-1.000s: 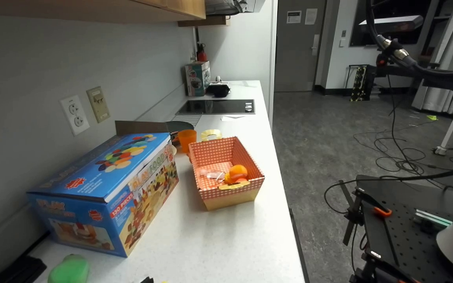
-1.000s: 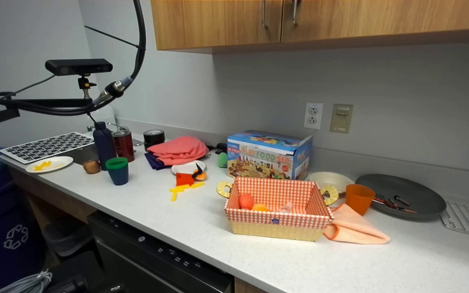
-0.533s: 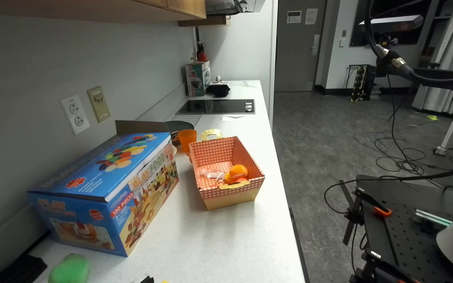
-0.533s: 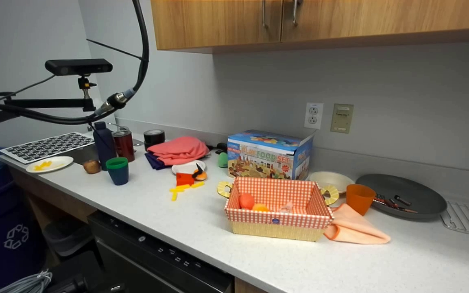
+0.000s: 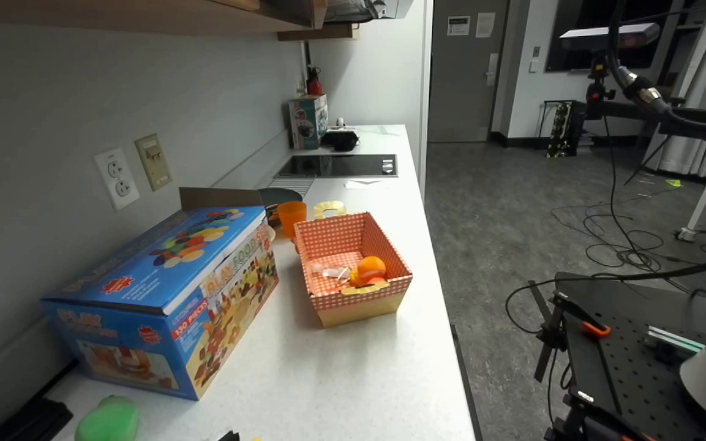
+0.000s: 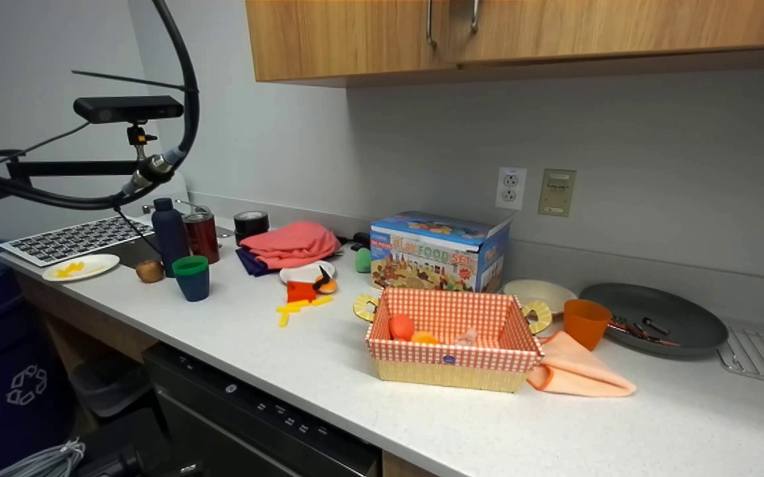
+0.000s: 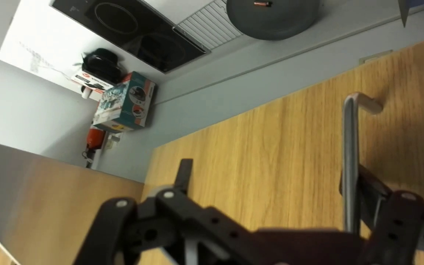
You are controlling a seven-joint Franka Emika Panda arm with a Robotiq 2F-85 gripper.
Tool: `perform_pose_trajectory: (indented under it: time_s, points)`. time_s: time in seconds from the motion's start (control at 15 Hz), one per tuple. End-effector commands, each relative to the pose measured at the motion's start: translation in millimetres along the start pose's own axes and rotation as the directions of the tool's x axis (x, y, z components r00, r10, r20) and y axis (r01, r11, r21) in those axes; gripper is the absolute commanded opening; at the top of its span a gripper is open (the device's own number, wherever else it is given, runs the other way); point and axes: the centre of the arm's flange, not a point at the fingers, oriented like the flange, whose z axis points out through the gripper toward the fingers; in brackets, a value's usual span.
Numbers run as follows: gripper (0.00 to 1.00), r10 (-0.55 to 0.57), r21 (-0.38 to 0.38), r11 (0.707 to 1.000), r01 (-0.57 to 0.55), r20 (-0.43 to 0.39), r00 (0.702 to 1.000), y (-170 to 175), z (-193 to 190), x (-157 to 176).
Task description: Open the top right cabinet door
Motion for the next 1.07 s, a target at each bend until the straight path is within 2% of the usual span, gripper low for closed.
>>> perform_pose_trajectory:
  time_s: [0.0, 0.13, 0.27, 0.47, 0.67, 0.73, 1.0]
  points:
    - [1.00, 0.122, -0.071, 0.990, -0.120, 0.033, 0.992, 70, -32, -41]
    - [1.00, 0.193, -0.048, 0.980, -0.192, 0.024, 0.981, 90, -41, -53]
    - [1.00, 0.256, -0.056, 0.966, -0.254, 0.023, 0.966, 112, -51, -64]
    - [1.00, 0.322, 0.050, 0.944, -0.326, 0.065, 0.944, 142, -64, -79]
    - [1.00, 0.387, 0.219, 0.886, -0.408, 0.135, 0.912, 174, -74, -93]
    - [1.00, 0.394, 0.243, 0.875, -0.420, 0.149, 0.907, 181, -80, -97]
    - [1.00, 0.314, 0.283, 0.885, -0.369, 0.220, 0.923, 186, -112, -110]
